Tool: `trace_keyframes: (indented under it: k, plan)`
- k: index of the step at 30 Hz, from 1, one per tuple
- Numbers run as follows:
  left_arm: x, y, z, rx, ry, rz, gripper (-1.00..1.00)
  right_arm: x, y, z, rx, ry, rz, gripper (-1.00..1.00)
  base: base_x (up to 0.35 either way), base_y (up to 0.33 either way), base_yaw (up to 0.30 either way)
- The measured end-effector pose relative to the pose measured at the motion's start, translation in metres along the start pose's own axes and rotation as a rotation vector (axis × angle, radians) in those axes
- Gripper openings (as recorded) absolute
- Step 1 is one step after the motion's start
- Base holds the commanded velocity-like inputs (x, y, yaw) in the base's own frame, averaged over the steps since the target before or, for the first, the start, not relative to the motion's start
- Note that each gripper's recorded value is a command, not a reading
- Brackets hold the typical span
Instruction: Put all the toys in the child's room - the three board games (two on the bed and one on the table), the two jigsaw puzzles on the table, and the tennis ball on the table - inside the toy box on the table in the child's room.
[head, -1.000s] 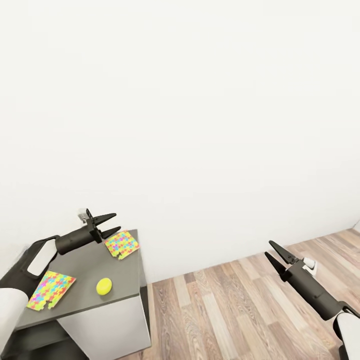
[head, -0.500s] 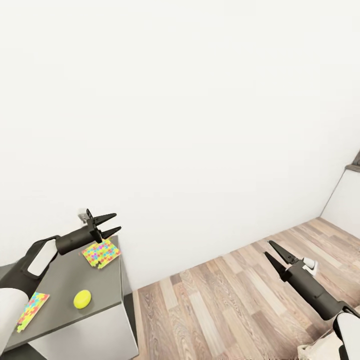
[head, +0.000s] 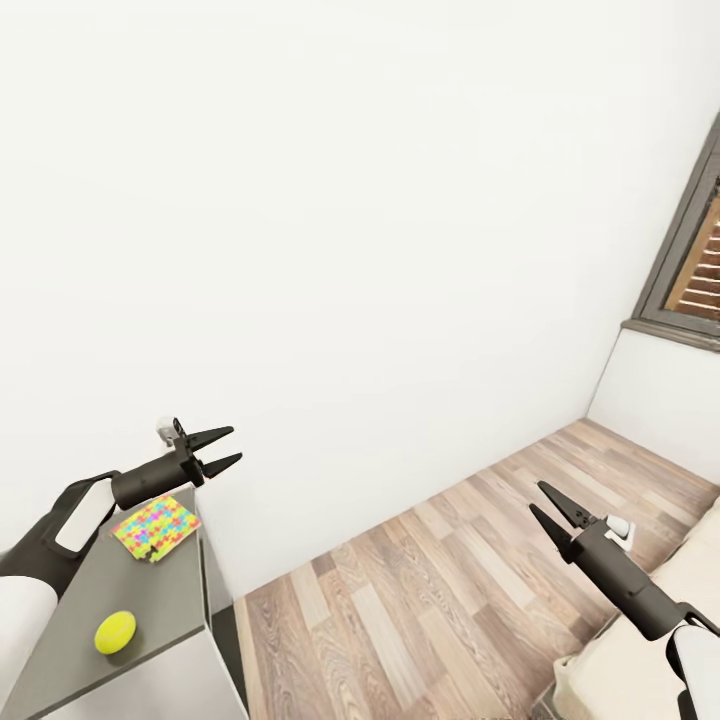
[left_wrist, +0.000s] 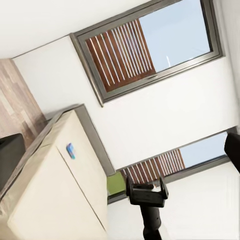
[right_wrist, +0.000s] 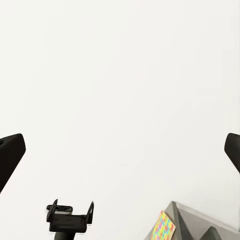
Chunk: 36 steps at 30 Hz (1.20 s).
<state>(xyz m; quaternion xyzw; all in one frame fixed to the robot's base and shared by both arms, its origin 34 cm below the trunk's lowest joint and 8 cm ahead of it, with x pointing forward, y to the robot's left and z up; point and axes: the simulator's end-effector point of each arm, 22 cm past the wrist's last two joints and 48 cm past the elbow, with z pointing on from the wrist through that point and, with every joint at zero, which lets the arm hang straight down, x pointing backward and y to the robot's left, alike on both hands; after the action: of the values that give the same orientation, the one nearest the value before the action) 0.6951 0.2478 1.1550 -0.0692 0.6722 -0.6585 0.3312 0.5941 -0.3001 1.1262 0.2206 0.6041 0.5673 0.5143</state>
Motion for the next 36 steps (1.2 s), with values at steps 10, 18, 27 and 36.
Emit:
trace_keyframes:
  k: [10, 18, 27, 36]
  plan:
    - [0.001, -0.004, 0.001, 0.004, 0.001, 0.004, 1.0, -0.001, 0.003, 0.0, -0.004, -0.002, -0.003, 1.0, 0.0, 0.0, -0.268]
    - [0.001, -0.007, 0.003, 0.01, 0.0, 0.007, 1.0, -0.002, 0.005, 0.0, -0.006, -0.004, -0.005, 1.0, 0.0, 0.0, -0.268]
    - [0.002, -0.011, 0.004, 0.015, 0.001, 0.011, 1.0, -0.002, 0.007, -0.001, -0.01, -0.005, -0.008, 1.0, 0.0, 0.0, -0.268]
    - [0.002, -0.014, 0.005, 0.019, 0.001, 0.015, 1.0, -0.004, 0.01, -0.001, -0.014, -0.008, -0.011, 1.0, 0.0, 0.0, -0.268]
